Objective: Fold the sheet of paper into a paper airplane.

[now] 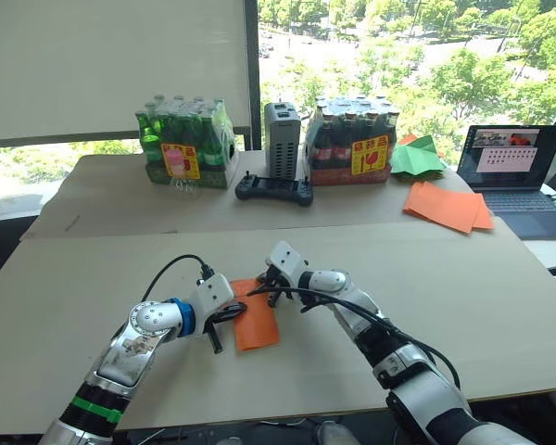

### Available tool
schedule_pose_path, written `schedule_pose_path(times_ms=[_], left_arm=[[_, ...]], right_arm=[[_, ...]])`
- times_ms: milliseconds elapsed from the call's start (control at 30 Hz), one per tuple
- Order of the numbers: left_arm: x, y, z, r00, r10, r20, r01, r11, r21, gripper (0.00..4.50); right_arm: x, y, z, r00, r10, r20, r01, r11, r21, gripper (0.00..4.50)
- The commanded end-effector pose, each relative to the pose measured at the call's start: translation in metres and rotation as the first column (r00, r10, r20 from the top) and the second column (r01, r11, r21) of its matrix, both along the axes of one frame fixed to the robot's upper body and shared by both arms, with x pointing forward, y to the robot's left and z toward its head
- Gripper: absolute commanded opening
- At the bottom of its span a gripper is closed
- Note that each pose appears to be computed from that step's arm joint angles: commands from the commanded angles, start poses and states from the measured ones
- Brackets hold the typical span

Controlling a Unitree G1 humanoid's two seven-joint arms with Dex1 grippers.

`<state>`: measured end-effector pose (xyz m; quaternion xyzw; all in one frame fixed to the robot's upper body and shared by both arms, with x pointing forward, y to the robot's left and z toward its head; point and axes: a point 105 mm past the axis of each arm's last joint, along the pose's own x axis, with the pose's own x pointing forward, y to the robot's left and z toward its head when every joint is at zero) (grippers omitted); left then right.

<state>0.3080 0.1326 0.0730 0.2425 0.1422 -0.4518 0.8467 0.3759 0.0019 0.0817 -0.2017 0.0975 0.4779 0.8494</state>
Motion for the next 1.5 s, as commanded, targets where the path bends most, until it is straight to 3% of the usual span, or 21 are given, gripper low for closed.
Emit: schedule_pose_path(times_ms=[33, 533, 1167, 1500], left_arm=[[-0.008, 0.007, -0.024, 0.996, 0.02, -0.092, -0.015, 0.998, 0.06, 0.0], [-0.004, 0.004, -0.024, 0.996, 0.005, -0.089, 0.001, 0.998, 0.063, 0.0], [-0.001, 0.003, -0.023, 0.996, -0.008, -0.085, 0.014, 0.998, 0.068, 0.0], [-0.001, 0.003, -0.023, 0.996, -0.013, -0.086, 0.019, 0.997, 0.07, 0.0]], right_arm=[[-0.012, -0.007, -0.022, 0.997, 0.022, -0.073, -0.025, 0.999, -0.047, 0.02], [-0.062, -0.023, -0.048, 0.972, 0.137, -0.189, -0.16, 0.981, -0.111, 0.02], [-0.112, -0.038, -0.06, 0.926, 0.223, -0.303, -0.269, 0.956, -0.119, 0.02], [-0.123, -0.04, -0.06, 0.913, 0.245, -0.326, -0.299, 0.946, -0.125, 0.02]])
